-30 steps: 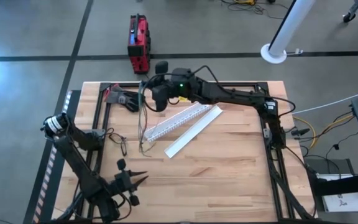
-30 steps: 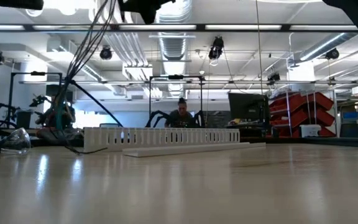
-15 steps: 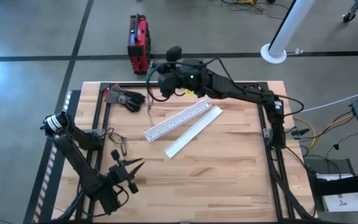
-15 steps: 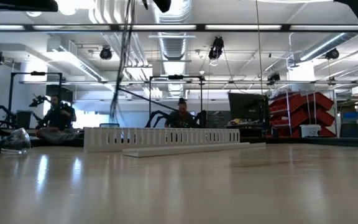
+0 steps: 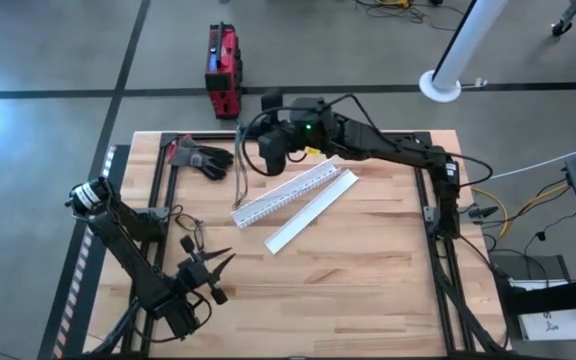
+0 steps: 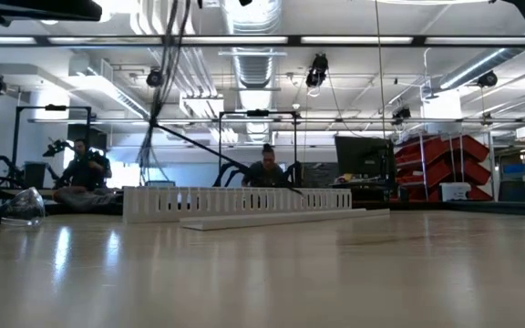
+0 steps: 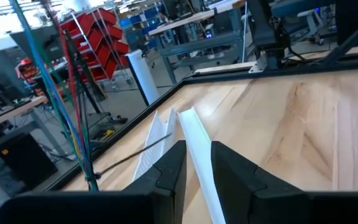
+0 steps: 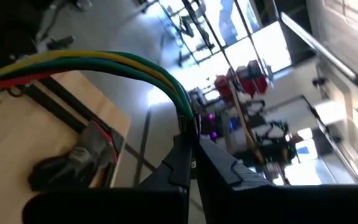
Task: Ziptie cables
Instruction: Insert the bundled colored cable into the white cable duct
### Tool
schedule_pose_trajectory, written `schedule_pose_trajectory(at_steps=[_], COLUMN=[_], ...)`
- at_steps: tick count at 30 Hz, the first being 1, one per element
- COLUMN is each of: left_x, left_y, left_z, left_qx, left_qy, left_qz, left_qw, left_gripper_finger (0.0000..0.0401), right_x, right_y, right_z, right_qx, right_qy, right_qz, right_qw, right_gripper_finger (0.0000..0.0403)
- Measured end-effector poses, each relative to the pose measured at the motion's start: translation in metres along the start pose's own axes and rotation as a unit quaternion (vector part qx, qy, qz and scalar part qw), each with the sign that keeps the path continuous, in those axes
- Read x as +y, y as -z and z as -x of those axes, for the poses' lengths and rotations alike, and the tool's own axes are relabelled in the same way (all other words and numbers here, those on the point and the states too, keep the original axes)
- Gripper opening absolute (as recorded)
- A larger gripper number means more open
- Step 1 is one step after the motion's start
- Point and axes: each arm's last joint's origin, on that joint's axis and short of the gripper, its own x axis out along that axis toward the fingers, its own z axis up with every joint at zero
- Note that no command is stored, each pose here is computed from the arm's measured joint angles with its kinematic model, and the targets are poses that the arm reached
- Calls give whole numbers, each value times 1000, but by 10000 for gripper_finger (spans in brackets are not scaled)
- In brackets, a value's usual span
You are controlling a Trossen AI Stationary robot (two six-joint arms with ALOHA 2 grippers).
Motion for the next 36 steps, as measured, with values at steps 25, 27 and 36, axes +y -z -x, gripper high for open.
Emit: schedule_pose_trajectory(at_steps=[25, 27, 36], left_x=[-1, -1, -2], left_y=[0, 1, 1], left_z=[0, 0, 0], left_qx=[6, 15, 18], left_qy=[2, 3, 4], left_qz=[15, 16, 18], left_qw=[1000, 1000, 1000], left_gripper_finger=[59, 59, 59], right_x=[-9, -8, 0], right_y=[-11, -9, 11], right_z=[3, 1, -18], right_qx=[-141, -133, -104], right_qy=[-8, -7, -21], right_qz=[7, 0, -34], right_qw=[990, 991, 994], right_gripper_finger=[0, 0, 0])
